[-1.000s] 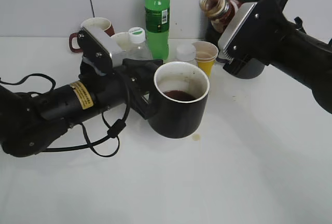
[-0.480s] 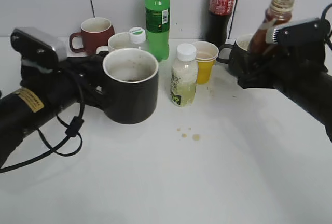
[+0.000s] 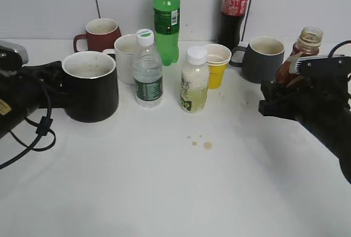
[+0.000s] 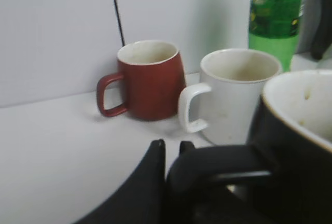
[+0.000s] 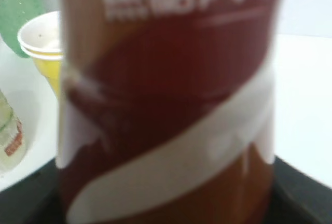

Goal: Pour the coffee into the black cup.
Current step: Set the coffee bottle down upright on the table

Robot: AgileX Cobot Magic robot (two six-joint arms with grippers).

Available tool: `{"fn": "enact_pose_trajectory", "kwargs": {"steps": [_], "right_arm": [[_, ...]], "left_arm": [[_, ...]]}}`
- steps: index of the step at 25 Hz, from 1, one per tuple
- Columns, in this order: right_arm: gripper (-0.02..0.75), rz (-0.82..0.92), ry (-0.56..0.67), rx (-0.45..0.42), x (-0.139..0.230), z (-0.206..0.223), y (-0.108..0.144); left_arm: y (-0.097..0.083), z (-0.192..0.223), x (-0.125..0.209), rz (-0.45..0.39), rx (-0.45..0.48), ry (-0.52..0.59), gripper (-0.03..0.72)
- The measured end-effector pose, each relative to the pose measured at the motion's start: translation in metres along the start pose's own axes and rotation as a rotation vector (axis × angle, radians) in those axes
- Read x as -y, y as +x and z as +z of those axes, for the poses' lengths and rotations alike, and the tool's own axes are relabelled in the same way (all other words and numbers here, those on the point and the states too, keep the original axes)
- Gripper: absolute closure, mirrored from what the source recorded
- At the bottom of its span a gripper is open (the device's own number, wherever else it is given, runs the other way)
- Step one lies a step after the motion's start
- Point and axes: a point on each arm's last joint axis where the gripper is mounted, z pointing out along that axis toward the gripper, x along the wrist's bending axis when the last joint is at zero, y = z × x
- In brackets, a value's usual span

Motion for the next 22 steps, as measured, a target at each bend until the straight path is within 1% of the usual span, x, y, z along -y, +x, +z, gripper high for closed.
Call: {"fn": "enact_pose_trajectory", "kwargs": {"steps": [2,4,8,14,17,22], "right_arm": [[0.234,-0.009,0.010,0.003,0.010,0.003,0.000],[0.234,-0.019,0.052,0.006,0.023,0.005,0.000],[0.235,-0.026,0.087,0.006,0.034,0.009,0.001],[0.235,-0.026,0.076,0.003,0.033,0.012,0.001],[0.235,-0.029,0.076,-0.005,0.033,0.012,0.002],[0.234,-0.031,0.064,-0.017,0.031,0.014,0.004]], "left_arm": [[0.008,0.004,0.008,-0.016,-0.046,0.029,0.641],[0.012,0.012,0.014,-0.025,-0.072,0.043,0.641],[0.013,0.032,0.026,-0.026,-0.075,0.056,0.641],[0.013,0.060,0.050,-0.028,-0.079,0.086,0.641],[0.015,0.070,0.053,-0.036,-0.092,0.059,0.641],[0.016,0.071,0.054,-0.040,-0.099,0.054,0.641]]}}
